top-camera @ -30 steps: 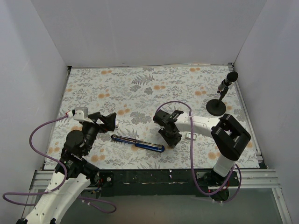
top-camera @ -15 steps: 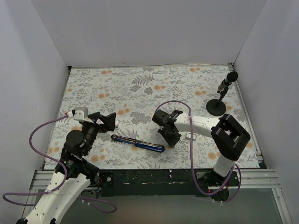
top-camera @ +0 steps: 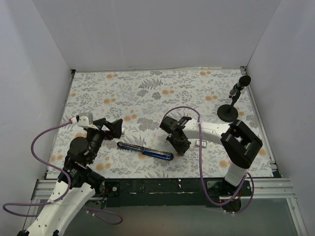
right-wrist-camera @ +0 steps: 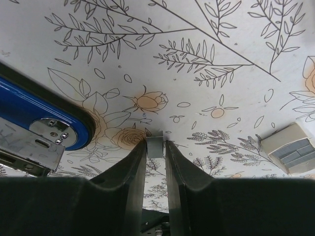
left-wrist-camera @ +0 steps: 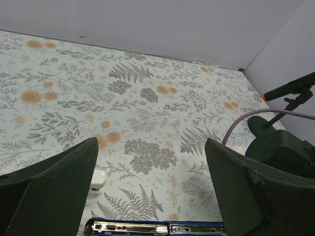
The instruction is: Load the staples into the stapler
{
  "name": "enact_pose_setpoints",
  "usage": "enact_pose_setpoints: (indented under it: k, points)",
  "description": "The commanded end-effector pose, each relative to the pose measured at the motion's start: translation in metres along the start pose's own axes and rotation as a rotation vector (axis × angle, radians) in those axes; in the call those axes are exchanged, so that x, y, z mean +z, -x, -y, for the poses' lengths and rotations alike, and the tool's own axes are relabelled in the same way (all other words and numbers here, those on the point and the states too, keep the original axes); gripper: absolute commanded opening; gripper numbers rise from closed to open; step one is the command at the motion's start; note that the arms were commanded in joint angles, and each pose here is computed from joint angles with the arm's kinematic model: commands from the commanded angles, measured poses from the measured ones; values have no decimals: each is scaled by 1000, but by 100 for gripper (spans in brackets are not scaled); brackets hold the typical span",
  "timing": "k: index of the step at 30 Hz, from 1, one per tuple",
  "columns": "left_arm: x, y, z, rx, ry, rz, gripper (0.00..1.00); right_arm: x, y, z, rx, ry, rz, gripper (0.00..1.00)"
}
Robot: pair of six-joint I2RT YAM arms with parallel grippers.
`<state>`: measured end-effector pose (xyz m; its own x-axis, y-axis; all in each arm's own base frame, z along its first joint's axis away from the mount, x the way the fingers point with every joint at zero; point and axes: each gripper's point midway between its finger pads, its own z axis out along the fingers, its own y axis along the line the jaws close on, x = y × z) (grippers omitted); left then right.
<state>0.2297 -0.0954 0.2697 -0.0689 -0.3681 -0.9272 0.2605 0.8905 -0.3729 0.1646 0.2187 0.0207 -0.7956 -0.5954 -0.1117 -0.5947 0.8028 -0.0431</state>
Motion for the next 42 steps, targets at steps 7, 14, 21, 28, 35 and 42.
enact_pose_setpoints:
  k: [7,14,21,28,35,42]
  points:
    - [-1,2,0,8,-6,10,91,-2,7,2,10,-32,4,29]
    - [-1,2,0,8,-6,10,91,-11,13,2,-5,-31,29,20]
    - [-1,2,1,9,-8,10,91,-38,28,1,-104,-6,116,20]
    - [0,1,1,10,-8,6,91,-61,51,-17,-239,84,257,20]
    - [1,0,1,13,-7,-1,91,-75,71,-51,-425,227,431,20]
    - [3,-3,-1,17,-1,-13,91,-85,85,-83,-586,370,612,20]
